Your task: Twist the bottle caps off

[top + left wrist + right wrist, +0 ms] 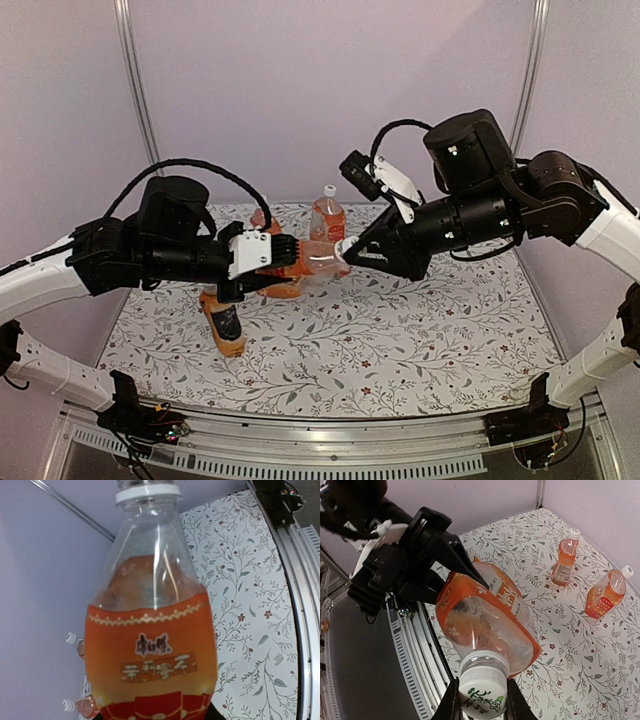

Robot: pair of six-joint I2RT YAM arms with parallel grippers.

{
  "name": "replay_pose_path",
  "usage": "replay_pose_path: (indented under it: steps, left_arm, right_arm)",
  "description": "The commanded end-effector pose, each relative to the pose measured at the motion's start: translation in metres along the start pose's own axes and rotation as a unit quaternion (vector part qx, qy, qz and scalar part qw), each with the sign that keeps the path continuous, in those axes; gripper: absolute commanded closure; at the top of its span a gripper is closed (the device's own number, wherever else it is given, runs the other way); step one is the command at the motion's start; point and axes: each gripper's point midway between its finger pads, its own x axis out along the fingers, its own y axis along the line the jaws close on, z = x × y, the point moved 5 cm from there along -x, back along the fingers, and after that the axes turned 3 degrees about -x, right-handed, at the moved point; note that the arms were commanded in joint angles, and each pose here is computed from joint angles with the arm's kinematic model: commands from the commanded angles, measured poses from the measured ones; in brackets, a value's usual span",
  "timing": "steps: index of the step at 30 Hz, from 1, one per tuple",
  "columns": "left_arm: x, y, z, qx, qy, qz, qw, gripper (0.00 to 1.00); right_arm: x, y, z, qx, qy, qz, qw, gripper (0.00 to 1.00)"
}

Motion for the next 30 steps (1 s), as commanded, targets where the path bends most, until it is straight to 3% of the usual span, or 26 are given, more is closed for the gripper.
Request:
replay_pose_path:
  steps: [1, 4, 9, 12, 16, 19, 24, 30]
  left_arm:
    - [-0.018, -0.044, 0.001, -0.018, -0.009, -0.165, 0.986, 1.00]
    - [-0.021, -0.051, 0.001, -0.020, -0.008, -0.192, 0.981, 1.00]
    - [-0.017, -0.046, 0.001, -0.015, -0.006, -0.174, 0.985, 1.00]
    - [-0.013, -0.037, 0.004, -0.026, -0.009, -0.142, 0.990, 1.00]
    - [-0.011, -0.008, 0.019, -0.068, -0.035, -0.054, 0.996, 1.00]
    - [-0.018, 0.023, 0.030, -0.112, -0.059, 0.029, 0.992, 1.00]
    - [-0.037, 0.067, 0.038, -0.188, -0.080, 0.129, 0.970, 1.00]
    - [-0.045, 0.073, 0.041, -0.216, -0.096, 0.133, 0.963, 1.00]
  right_arm:
    - [-0.016, 0.030, -0.040, -0.265, 0.040, 0.089, 0.959, 1.00]
    - [-0.035, 0.031, -0.047, -0.319, 0.021, 0.102, 0.942, 1.00]
    - [-0.053, 0.015, -0.055, -0.336, 0.002, 0.049, 0.941, 1.00]
    - [-0.046, -0.011, -0.054, -0.312, -0.011, -0.050, 0.949, 1.00]
    - [-0.018, -0.078, -0.061, -0.144, 0.003, -0.197, 0.970, 1.00]
    - [0.014, -0.121, -0.087, 0.011, 0.039, -0.253, 0.967, 1.00]
    - [0.067, -0.139, -0.140, 0.107, 0.130, -0.287, 0.943, 1.00]
    - [0.125, -0.137, -0.200, 0.185, 0.254, -0.272, 0.910, 1.00]
